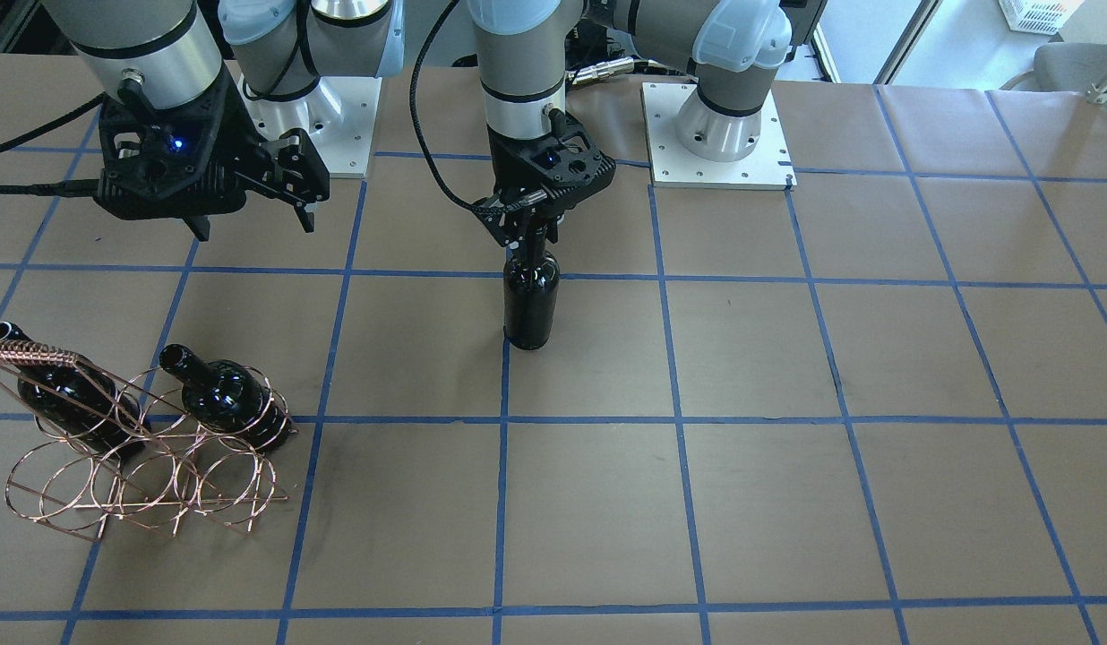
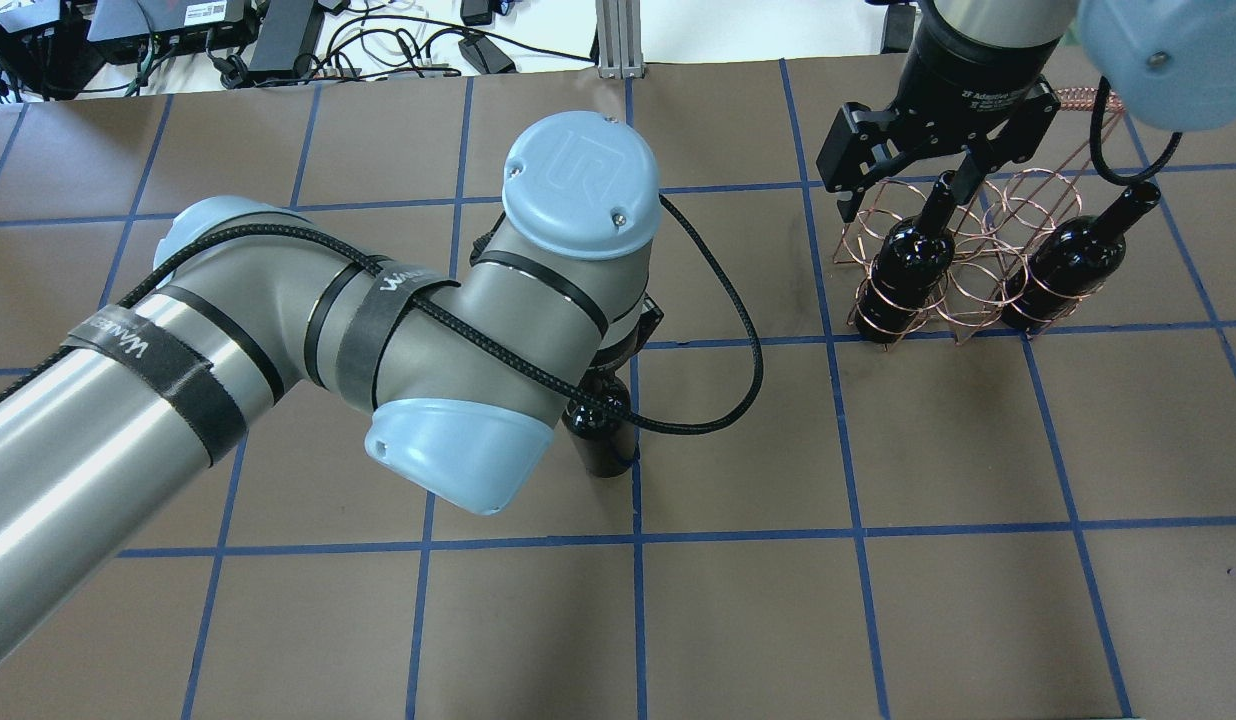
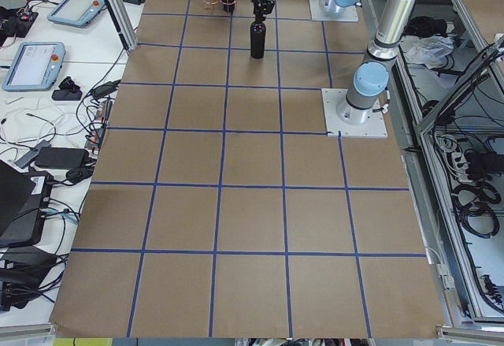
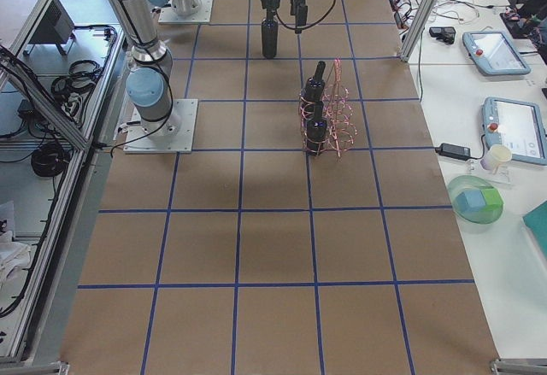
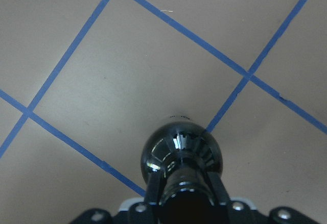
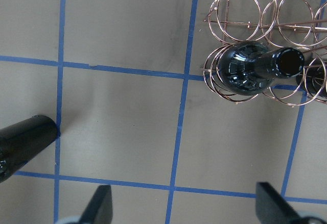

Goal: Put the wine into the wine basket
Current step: 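Lower the bottle upright onto the table and open the left gripper, then raise the left gripper away while the right gripper moves toward the bottle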

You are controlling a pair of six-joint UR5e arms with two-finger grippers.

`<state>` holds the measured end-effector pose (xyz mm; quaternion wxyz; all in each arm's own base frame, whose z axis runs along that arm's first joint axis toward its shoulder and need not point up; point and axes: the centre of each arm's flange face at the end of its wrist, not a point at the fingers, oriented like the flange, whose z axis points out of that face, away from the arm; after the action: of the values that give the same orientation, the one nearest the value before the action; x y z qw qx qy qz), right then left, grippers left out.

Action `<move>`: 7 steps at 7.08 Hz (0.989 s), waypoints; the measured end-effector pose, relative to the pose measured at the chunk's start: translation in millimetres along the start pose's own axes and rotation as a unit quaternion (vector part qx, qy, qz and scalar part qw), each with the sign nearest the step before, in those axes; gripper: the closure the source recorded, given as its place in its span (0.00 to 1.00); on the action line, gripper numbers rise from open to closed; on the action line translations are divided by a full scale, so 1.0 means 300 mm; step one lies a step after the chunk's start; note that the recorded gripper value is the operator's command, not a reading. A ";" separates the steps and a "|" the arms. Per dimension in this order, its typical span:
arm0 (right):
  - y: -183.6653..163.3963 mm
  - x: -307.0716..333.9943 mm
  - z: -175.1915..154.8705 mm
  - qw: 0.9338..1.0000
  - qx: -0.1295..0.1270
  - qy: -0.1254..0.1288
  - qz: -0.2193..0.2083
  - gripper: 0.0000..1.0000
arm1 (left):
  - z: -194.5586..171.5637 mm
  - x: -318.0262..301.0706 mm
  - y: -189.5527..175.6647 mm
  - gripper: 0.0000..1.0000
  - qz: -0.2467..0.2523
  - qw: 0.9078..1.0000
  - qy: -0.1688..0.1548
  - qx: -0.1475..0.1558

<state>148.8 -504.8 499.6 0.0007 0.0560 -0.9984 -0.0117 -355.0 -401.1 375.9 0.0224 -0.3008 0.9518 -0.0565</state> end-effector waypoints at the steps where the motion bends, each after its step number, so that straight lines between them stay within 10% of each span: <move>1: -0.006 0.002 0.008 1.000 -0.001 0.000 0.001 0.00 | -0.046 -0.001 -0.022 0.00 0.031 0.999 0.011 0.007; 7: 0.018 -0.167 -0.011 0.999 0.026 -0.008 0.019 0.00 | -0.393 -0.342 -0.684 0.02 0.223 0.974 0.019 -0.030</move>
<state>198.1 -494.0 503.0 -0.0084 0.0366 -0.9992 0.0142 -163.1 -497.6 518.6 0.0073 -0.0803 0.9964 -0.0272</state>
